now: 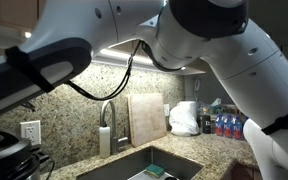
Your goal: Pick up the cooker lid and put it on the cooker machine
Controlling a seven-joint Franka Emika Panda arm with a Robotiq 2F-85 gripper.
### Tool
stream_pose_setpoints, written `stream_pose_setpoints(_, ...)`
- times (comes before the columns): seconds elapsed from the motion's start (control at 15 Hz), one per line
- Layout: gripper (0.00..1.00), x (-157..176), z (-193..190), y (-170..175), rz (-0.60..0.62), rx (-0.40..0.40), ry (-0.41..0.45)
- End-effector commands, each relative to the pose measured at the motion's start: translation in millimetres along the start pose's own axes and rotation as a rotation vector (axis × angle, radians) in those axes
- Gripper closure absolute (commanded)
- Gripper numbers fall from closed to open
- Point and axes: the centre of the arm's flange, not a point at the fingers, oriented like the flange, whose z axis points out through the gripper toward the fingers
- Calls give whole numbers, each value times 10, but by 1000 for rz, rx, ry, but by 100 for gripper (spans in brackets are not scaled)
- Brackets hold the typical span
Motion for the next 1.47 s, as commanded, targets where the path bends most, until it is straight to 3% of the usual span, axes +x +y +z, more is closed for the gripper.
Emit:
stream_pose_setpoints(0.0,99,-91,72,57,-27,9,-22)
stream_pose_setpoints(0.6,99,-339,135,69,20,38,-6)
stream_pose_setpoints(1.4,99,-544,-151,-54,50,-103,119)
